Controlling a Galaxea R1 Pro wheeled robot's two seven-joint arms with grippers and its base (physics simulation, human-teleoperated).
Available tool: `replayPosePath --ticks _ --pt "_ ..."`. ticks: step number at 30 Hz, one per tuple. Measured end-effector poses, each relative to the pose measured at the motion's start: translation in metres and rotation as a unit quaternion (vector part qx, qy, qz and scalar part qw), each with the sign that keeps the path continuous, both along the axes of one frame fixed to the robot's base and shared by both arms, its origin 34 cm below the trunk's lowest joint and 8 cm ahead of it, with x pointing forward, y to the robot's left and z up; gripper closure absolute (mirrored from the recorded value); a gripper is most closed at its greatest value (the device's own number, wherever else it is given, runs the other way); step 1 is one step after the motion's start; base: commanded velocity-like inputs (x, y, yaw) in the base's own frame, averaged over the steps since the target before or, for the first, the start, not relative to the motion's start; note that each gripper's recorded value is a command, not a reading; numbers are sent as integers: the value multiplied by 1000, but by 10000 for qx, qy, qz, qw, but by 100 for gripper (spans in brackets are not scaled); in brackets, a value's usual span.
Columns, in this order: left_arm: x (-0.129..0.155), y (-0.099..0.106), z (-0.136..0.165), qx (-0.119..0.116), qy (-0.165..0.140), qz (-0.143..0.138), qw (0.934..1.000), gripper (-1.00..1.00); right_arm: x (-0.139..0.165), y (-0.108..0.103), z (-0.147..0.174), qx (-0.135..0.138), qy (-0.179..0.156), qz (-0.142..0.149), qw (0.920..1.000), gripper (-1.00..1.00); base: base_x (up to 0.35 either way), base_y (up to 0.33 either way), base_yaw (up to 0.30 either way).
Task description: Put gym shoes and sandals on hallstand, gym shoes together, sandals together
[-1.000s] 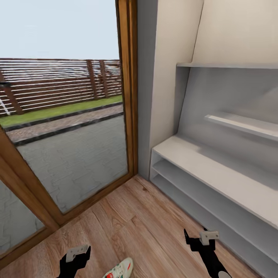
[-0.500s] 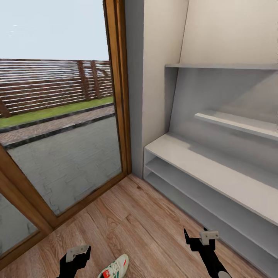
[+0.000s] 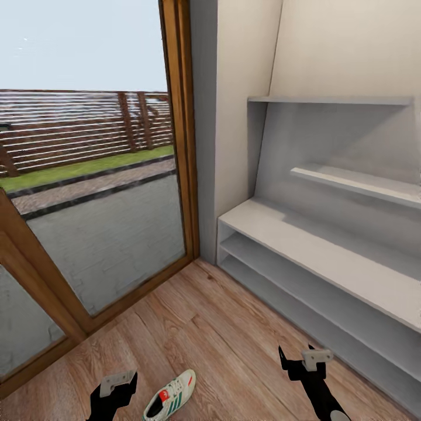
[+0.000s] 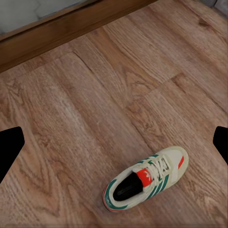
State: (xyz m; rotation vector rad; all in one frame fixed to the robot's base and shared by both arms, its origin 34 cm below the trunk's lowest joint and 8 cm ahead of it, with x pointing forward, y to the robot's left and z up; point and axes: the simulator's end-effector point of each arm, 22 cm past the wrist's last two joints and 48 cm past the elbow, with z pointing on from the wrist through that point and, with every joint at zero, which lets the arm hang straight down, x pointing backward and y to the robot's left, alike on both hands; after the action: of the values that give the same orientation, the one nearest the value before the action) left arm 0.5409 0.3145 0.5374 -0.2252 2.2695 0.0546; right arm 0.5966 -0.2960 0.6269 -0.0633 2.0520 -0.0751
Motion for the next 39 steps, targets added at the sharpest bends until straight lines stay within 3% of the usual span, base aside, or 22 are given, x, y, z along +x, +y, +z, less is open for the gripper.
replayPosePath --ticks 25,39 --pt "-1 1 0 7 8 1 10000 -100 0 1 0 4 1 1 10000 -100 -11 2 0" --pt "3 0 2 6 -34 -9 10000 -100 1 0 1 11 -15 -16 10000 -100 -8 178 0"
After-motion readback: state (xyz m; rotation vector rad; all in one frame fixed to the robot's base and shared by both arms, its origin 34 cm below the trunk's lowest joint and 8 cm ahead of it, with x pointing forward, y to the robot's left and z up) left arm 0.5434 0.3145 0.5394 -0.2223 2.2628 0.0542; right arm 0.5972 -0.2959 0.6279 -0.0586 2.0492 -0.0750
